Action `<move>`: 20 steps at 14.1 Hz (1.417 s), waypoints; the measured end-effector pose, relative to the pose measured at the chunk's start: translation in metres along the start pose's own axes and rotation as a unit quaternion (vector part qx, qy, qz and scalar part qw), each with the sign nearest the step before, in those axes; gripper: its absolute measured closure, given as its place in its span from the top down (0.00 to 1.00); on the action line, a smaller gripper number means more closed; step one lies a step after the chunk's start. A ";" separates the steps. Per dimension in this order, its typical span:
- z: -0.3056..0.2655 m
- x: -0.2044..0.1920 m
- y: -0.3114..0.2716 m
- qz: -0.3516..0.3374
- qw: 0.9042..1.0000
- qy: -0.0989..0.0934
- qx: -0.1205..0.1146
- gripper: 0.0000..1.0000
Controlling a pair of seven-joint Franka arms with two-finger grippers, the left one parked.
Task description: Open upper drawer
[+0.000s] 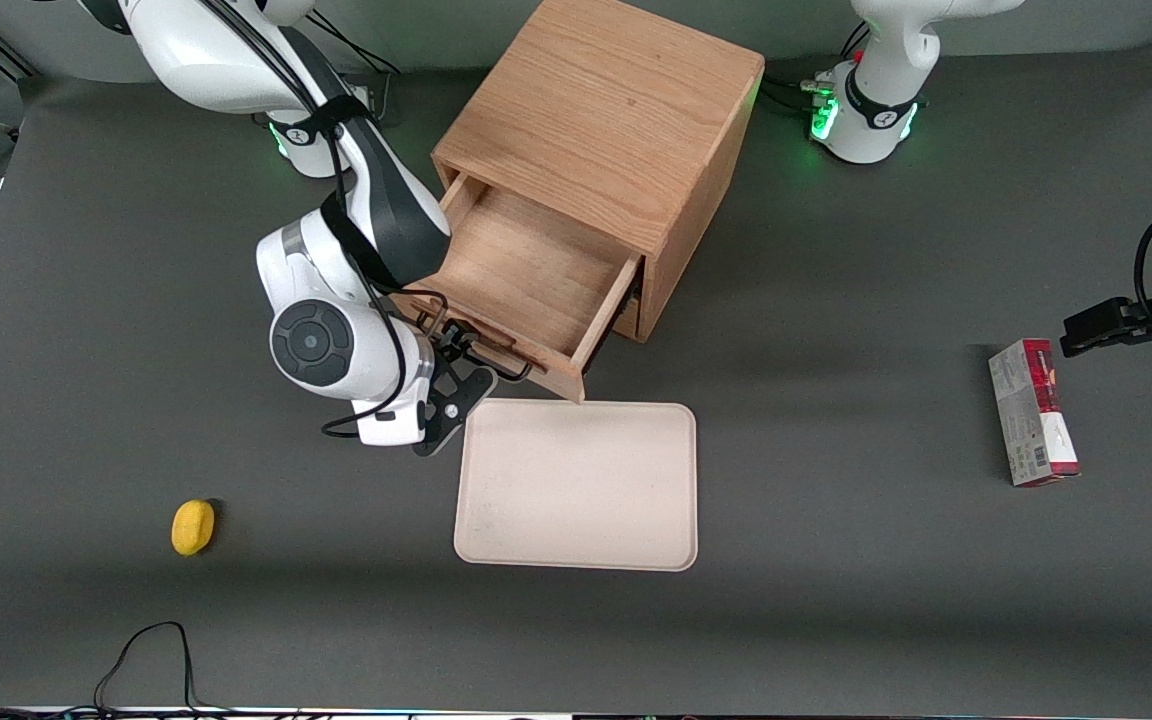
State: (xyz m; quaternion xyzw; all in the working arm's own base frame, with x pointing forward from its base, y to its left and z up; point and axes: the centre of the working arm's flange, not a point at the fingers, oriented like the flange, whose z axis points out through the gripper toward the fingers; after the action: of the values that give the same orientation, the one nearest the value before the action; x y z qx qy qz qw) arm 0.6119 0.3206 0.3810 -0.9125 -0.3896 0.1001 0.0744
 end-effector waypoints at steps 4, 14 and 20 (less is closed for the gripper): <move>-0.002 -0.002 0.016 0.008 1.000 0.004 0.000 1.00; -0.009 -0.007 0.048 0.026 1.000 0.014 0.000 1.00; -0.054 -0.010 0.040 0.030 0.999 0.018 0.000 1.00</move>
State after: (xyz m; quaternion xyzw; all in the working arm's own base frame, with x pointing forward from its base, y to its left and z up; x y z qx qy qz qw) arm 0.6459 0.2822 0.4259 -0.9255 -0.3605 0.0857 0.0784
